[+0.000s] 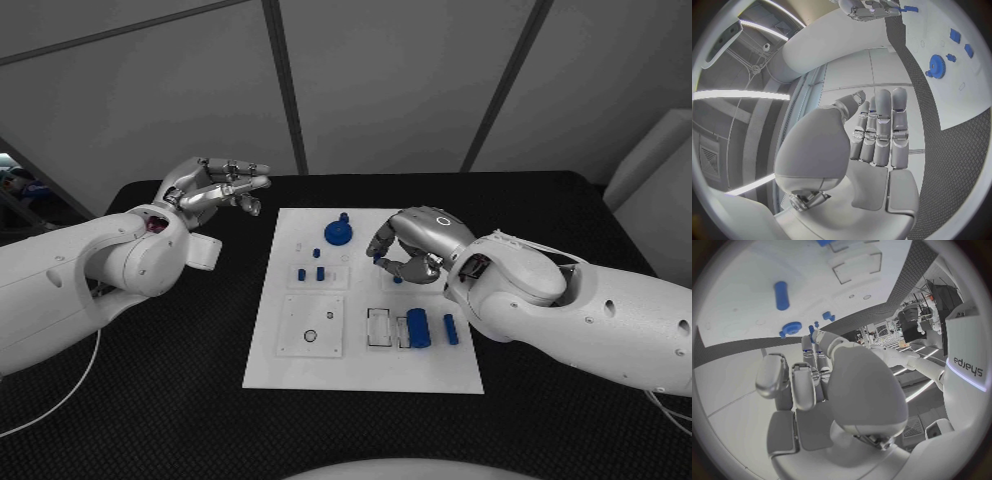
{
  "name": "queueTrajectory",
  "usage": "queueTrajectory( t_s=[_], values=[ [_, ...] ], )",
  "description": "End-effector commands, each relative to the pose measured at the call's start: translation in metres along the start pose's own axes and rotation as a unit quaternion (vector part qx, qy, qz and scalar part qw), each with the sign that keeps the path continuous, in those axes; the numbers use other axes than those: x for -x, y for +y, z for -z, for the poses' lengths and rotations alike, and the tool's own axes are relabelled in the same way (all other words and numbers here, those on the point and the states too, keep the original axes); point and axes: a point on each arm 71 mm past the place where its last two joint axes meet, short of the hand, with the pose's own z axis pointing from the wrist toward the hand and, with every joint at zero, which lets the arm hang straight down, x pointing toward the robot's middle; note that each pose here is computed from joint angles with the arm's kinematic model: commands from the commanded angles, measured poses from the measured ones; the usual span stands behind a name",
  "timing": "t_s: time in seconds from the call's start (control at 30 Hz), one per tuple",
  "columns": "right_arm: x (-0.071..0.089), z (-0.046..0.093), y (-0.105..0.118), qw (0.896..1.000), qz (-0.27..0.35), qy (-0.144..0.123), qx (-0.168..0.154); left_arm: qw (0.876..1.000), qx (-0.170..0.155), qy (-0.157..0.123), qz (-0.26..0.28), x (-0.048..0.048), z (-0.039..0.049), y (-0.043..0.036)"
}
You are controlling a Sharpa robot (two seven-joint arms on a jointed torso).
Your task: Assemble the parts on the task board
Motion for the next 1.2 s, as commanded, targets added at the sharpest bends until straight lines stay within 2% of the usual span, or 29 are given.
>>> queueTrajectory(
  t_s=[0.03, 0.3, 0.87, 1.2],
  values=[
    [-0.001, -0.005, 0.014, 1.000, -0.019, 0.004, 0.024, 1.000, -0.002, 0.007, 0.005, -0.0027, -0.0011, -0.0004],
    [-0.011, -0.017, 0.033, 0.998, -0.040, 0.017, 0.048, 1.000, -0.001, 0.013, 0.007, -0.0080, -0.0038, 0.0010],
    [-0.060, -0.019, 0.046, 0.993, -0.072, 0.071, 0.054, 1.000, -0.001, 0.020, 0.011, -0.0165, -0.0080, 0.0023],
    [-0.068, -0.017, 0.046, 0.992, -0.074, 0.082, 0.054, 1.000, -0.001, 0.020, 0.011, -0.0167, -0.0082, 0.0023]
  ],
)
